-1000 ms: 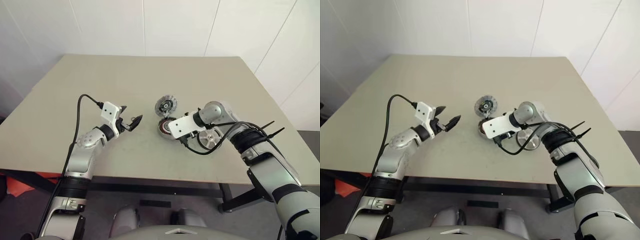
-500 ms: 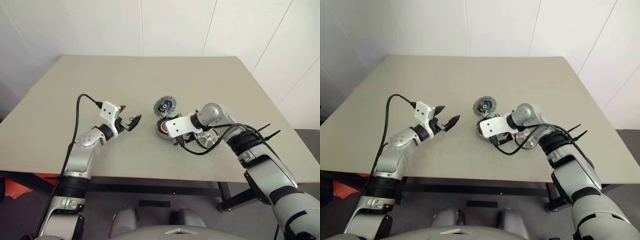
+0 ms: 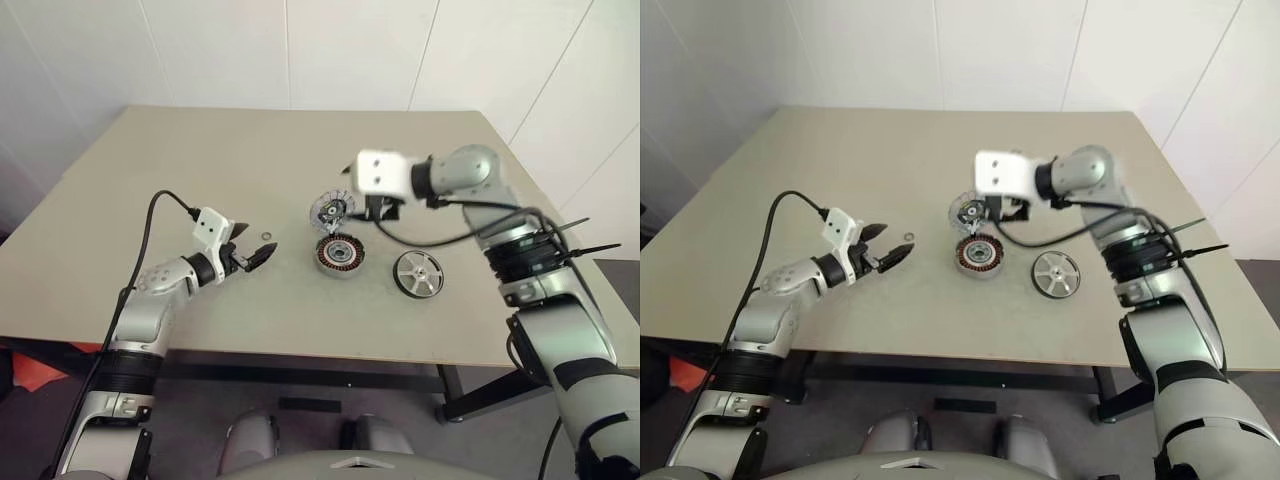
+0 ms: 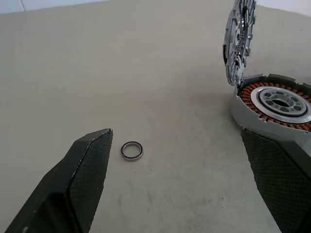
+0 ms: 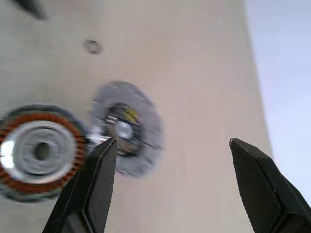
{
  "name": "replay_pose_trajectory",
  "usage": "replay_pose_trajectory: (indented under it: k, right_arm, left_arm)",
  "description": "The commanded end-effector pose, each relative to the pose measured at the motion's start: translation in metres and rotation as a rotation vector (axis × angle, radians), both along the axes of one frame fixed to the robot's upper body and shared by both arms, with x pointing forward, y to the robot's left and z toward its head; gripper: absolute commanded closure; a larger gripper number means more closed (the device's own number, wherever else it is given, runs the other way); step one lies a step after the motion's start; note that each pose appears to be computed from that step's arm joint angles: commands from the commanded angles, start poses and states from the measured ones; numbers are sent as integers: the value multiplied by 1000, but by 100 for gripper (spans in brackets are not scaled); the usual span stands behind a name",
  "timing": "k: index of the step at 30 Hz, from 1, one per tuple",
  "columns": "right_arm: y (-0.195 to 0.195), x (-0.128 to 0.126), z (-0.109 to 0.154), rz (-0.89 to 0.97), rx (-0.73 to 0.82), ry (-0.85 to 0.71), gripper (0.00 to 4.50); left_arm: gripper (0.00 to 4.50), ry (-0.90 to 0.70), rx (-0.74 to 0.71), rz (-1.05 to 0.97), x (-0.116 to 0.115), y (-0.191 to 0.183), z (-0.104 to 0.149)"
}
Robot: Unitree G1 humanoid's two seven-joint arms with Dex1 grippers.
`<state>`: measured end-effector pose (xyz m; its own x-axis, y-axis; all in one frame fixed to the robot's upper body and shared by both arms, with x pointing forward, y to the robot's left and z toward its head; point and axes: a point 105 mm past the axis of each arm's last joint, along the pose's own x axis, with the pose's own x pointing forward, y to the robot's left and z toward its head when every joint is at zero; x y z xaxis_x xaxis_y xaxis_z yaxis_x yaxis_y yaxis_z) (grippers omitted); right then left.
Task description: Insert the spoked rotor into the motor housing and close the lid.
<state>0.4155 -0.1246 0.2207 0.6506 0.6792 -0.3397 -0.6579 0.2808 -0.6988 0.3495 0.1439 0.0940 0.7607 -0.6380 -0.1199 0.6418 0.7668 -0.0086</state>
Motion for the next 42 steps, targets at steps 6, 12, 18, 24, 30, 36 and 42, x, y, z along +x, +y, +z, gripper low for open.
replay_pose_trajectory:
  k: [6,12,18,24,30,36,42]
  right_arm:
    - [-97,35,44,-499,647,-94,34]
    - [-117,40,40,-620,662,-150,34]
    - [-113,43,29,-634,668,-120,34]
    - [-80,21,-16,-384,698,206,34]
    - [-90,-12,-48,-247,592,314,34]
    - [-101,-22,-55,-225,558,375,34]
    - [-97,-17,-53,-243,557,339,34]
  left_arm:
    - [0,-225,5,93,27,0,40]
    - [0,-206,133,152,36,11,18]
    - [0,-187,124,174,38,8,14]
    - [0,-178,43,146,33,2,21]
    - [0,-167,22,124,30,6,24]
    - [0,-148,20,91,30,6,22]
    - [0,-97,45,92,37,4,7]
